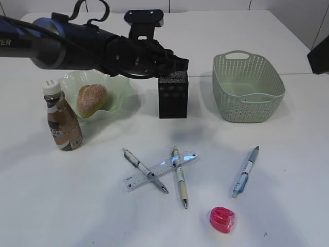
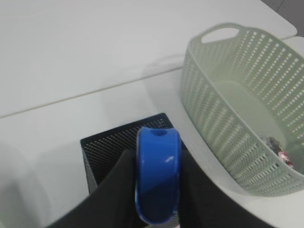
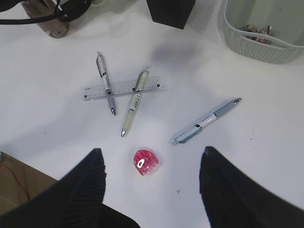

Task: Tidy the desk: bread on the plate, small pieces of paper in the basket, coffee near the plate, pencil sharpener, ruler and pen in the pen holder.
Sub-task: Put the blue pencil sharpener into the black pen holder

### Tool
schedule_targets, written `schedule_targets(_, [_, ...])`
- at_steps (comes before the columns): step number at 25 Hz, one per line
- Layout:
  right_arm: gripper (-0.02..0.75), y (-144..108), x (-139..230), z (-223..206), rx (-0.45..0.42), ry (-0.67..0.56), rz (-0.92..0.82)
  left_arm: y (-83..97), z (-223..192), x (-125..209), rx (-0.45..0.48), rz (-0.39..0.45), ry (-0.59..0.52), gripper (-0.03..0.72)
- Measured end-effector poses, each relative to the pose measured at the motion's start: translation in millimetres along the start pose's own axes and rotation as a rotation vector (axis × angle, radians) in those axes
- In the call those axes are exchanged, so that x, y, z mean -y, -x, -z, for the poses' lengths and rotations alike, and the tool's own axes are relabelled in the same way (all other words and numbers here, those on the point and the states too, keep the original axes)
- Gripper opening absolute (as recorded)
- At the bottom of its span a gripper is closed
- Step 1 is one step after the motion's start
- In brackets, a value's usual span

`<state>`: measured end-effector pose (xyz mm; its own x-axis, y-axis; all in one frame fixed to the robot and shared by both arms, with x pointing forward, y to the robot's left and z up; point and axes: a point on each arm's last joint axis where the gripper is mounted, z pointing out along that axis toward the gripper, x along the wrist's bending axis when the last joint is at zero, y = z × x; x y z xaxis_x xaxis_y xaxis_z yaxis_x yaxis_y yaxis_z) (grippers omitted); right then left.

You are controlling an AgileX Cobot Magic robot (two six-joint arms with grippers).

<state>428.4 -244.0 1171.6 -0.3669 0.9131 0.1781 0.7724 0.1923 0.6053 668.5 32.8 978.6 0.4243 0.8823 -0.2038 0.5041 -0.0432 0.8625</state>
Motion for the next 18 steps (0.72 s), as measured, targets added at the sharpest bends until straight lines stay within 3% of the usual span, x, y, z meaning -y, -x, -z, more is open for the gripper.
schedule_targets(9, [0.493,0.0,-0.2,0.0,0.0,0.002,0.011,-4.8,-4.2,-4.6,0.017,0.005,0.09,0.15])
schedule_targets(18, [0.493,0.1,-0.3,0.0,0.001,0.004,0.016,-9.0,-19.4,13.8,0.012,0.006,0.064,0.15])
